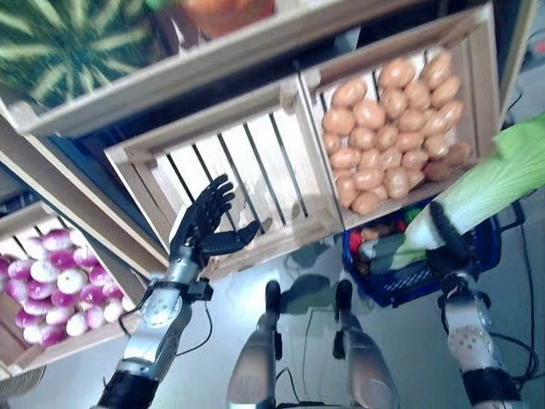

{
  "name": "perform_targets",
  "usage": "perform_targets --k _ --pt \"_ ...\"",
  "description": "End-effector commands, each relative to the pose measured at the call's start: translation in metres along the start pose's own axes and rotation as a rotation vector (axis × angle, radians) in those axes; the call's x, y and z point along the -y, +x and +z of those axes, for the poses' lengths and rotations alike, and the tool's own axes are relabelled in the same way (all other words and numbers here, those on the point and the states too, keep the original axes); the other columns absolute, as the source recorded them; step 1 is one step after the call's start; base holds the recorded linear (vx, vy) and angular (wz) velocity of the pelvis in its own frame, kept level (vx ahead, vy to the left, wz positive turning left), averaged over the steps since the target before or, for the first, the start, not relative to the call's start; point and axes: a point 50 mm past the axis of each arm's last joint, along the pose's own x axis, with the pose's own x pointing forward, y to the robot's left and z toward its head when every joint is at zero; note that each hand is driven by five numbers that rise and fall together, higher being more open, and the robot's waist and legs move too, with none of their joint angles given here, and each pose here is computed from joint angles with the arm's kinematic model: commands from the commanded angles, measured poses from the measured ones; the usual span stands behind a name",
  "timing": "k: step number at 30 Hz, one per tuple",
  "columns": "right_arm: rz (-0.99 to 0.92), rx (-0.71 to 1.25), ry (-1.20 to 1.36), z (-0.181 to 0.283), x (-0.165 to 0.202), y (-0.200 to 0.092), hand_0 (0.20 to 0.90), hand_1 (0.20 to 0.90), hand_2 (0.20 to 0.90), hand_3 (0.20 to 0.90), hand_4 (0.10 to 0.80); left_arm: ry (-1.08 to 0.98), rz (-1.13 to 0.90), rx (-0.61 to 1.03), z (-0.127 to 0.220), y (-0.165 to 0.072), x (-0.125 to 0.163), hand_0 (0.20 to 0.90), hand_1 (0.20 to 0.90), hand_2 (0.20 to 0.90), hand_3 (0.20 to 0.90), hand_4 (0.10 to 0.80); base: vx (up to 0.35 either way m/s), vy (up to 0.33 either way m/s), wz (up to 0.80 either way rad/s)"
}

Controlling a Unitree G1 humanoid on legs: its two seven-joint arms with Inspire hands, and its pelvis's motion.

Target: Put vegetables into the basket

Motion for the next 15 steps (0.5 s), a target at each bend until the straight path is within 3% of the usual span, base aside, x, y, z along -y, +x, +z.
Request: perform_targets --k 1,15 --pt "-0.002 0.279 0.129 0.049 -0.018 0.01 0.3 0.3 0.3 0.3 0.4 -0.123 -0.038 0.284 0.044 0.013 0.011 0.9 0.9 0.9 0.9 0.8 -0.097 -0.074 0.06" --pt "-0.171 0.327 0.508 0.054 -0.001 0.04 0.3 0.3 0.3 0.3 0.4 -0.165 -0.152 0.322 0.05 0.028 0.038 0.9 0.9 0.9 0.9 0.8 -0.049 -0.052 0.12"
